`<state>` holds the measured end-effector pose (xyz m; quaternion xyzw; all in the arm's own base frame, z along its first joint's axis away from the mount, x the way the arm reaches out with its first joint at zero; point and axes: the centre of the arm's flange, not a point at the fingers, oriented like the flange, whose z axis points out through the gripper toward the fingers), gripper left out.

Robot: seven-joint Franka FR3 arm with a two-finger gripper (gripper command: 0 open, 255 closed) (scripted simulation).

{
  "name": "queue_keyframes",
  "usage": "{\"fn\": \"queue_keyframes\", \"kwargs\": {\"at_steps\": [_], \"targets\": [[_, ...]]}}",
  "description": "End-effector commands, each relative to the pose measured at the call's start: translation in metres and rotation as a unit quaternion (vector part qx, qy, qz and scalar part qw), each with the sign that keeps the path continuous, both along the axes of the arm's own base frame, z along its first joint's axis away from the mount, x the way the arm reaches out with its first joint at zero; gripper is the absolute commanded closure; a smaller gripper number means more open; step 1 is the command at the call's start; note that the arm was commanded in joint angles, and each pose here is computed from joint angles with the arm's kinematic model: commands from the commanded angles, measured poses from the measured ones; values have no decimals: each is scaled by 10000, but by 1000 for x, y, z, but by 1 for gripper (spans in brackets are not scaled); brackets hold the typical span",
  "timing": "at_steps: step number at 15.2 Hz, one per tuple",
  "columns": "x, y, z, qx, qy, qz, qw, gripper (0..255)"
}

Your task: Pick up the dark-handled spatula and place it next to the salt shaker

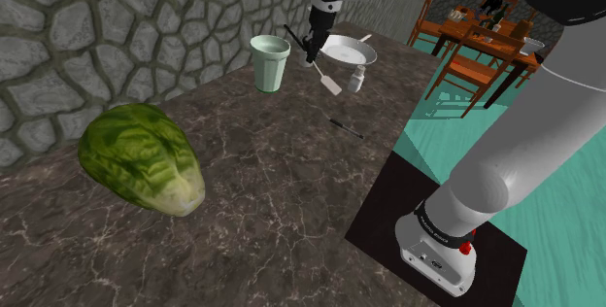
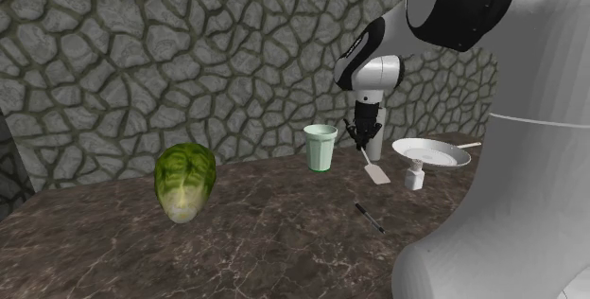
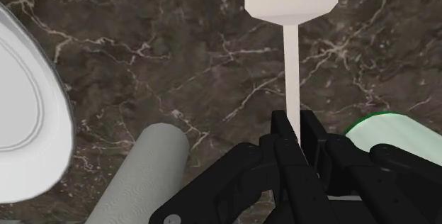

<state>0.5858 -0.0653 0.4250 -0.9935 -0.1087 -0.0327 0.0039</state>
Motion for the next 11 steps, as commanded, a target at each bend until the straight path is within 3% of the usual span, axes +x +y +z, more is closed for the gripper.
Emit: {"fn": "queue_keyframes", "kwargs": {"at_steps": [1, 11], "targets": [[0, -1, -11, 0, -2, 0, 10000, 255], [0, -1, -64, 0, -2, 0, 10000, 255]]}}
